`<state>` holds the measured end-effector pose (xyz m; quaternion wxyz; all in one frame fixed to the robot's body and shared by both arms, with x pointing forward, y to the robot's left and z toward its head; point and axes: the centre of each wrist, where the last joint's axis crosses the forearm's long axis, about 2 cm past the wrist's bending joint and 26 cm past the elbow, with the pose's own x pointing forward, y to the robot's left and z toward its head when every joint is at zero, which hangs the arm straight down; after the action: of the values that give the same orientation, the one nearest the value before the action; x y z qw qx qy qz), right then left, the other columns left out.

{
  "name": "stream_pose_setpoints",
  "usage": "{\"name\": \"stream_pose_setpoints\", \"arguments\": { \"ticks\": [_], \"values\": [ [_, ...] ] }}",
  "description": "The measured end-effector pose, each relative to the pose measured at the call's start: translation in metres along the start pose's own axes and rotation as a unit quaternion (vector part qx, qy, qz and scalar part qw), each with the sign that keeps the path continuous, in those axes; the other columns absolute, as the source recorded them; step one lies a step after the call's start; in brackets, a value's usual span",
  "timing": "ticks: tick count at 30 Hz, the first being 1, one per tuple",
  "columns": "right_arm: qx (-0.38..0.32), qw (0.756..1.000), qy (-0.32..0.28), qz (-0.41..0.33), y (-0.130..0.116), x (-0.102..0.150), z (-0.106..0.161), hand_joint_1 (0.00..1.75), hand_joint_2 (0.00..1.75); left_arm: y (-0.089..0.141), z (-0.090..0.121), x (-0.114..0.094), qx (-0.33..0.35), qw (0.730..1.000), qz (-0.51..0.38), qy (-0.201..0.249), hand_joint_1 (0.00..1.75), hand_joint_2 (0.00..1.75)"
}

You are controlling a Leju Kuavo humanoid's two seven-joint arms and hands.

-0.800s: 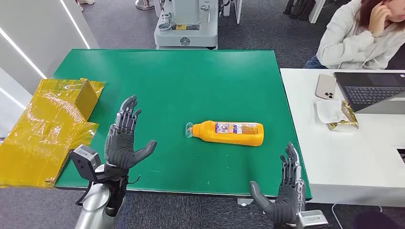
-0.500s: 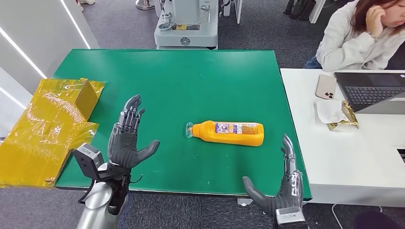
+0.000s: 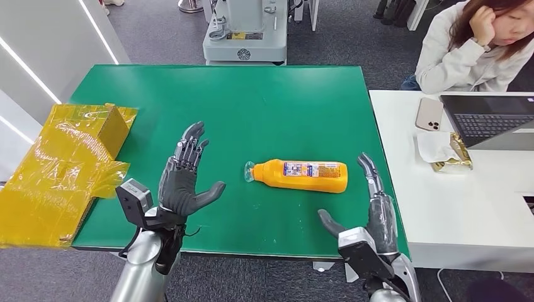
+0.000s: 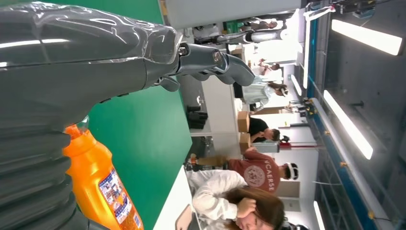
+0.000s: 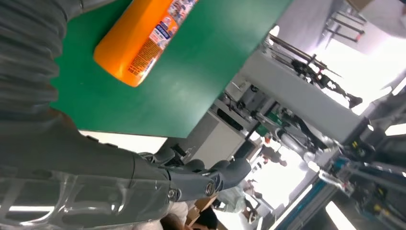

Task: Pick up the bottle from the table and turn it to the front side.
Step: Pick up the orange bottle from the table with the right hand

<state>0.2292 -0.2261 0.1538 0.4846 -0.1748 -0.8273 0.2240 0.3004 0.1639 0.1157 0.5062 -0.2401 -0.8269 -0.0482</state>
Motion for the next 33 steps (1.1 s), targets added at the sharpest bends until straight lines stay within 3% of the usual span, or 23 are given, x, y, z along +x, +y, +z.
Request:
{"name": "stream_pose_setpoints", "arguments": {
  "ticks": [5, 14, 24, 33],
  "values": [
    [0.039, 0.996, 0.006, 0.076, -0.009, -0.029, -0.02, 0.0, 1.75, -0.002, 0.012, -0.008, -0.004, 1.0, 0.012, 0.001, 0.0, 1.75],
    [0.125, 0.969, -0.017, 0.212, -0.026, -0.071, -0.082, 0.0, 1.75, 0.003, 0.02, -0.013, -0.002, 1.0, 0.012, 0.009, 0.0, 1.75],
    [0.155, 0.962, -0.015, 0.224, -0.033, -0.083, -0.131, 0.0, 1.75, 0.006, 0.022, -0.013, 0.004, 1.0, 0.005, 0.017, 0.0, 1.75],
    [0.182, 0.957, 0.006, 0.227, -0.034, -0.092, -0.133, 0.0, 1.75, 0.005, 0.023, -0.013, -0.006, 1.0, 0.004, 0.021, 0.0, 1.75]
  ]
}}
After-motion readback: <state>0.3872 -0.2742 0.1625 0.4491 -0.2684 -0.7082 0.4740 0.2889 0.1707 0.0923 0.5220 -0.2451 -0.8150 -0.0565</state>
